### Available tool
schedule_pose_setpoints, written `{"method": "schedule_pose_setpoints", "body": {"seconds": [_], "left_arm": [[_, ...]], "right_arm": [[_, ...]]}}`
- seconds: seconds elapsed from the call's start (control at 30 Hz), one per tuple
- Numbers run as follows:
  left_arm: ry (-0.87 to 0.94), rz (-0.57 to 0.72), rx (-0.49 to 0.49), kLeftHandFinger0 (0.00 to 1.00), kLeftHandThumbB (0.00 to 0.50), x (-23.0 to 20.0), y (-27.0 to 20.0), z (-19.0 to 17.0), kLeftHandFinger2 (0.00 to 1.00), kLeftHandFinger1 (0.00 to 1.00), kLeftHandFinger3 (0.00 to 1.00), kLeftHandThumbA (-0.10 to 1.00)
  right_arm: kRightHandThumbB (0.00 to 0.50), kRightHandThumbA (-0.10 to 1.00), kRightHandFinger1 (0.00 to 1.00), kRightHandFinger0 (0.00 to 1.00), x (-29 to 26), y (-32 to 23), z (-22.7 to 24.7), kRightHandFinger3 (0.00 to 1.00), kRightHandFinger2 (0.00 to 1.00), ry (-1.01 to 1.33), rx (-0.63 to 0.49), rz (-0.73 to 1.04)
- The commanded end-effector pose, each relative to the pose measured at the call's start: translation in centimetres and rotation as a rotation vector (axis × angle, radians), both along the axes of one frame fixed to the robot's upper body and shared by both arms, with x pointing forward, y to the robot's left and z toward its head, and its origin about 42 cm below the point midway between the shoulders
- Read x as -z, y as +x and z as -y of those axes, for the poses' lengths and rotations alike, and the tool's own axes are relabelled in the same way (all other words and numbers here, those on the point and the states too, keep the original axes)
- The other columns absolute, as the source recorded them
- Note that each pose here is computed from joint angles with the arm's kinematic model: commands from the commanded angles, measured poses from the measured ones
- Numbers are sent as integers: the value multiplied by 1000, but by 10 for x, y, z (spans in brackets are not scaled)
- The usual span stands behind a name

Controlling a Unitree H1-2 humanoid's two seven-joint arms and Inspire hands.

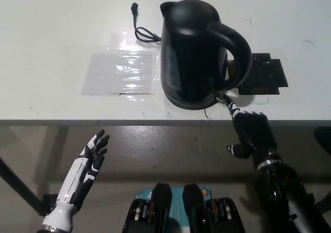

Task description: A kettle is kept at the center of the table close to the robot and the robot uses its right index finger to press downwards on the transparent start boiling button

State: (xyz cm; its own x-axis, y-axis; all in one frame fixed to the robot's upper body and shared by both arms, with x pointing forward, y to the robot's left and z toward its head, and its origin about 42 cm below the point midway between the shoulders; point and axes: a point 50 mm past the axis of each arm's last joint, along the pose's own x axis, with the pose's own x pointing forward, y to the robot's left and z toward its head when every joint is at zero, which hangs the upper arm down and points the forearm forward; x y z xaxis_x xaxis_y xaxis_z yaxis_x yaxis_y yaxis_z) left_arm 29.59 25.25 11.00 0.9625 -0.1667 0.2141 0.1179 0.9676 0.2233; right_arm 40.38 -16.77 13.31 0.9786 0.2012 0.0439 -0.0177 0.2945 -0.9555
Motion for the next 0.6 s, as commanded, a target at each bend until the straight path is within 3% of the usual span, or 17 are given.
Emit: {"method": "schedule_pose_setpoints", "body": {"seconds": [0.0,0.17,0.27,0.3,0.33,0.37,0.4,0.43,0.47,0.53,0.57], "left_arm": [[20,66,21,1000,400,-14,4,-4,1000,1000,1000,924],[25,68,16,1000,400,-15,4,-4,1000,1000,1000,928],[26,66,17,1000,400,-16,6,-5,1000,1000,1000,930],[29,69,17,1000,395,-16,6,-6,1000,1000,1000,936],[29,70,18,1000,393,-16,6,-6,1000,1000,1000,936],[26,70,18,1000,392,-15,6,-6,1000,1000,1000,933],[24,67,17,1000,393,-14,5,-5,1000,1000,1000,930],[26,66,16,1000,394,-13,4,-4,1000,1000,1000,930],[27,67,17,1000,392,-13,4,-4,1000,1000,1000,932],[23,64,17,1000,396,-14,5,-5,1000,1000,1000,930],[24,64,18,1000,394,-14,5,-5,1000,1000,1000,929]], "right_arm": [[294,1000,0,0,-9,9,-6,1000,16,-13,-8,16],[300,1000,0,0,-12,6,-7,1000,11,-13,-13,40],[275,1000,0,0,-19,2,-6,1000,4,37,-31,104],[275,1000,0,0,-23,-1,-6,1000,27,62,-40,127],[284,1000,45,13,-25,-3,-6,1000,147,80,-46,140],[285,1000,7,1,-27,-4,-6,1000,185,94,-52,149],[312,1000,478,396,-31,-9,-6,1000,703,138,-75,139],[311,1000,589,500,-33,-12,-6,1000,813,156,-87,130],[321,1000,802,698,-35,-15,-7,1000,1000,181,-101,134],[344,1000,976,915,-39,-23,-11,1000,1000,247,-138,122],[349,1000,1000,975,-41,-26,-12,1000,1000,263,-143,112]]}}
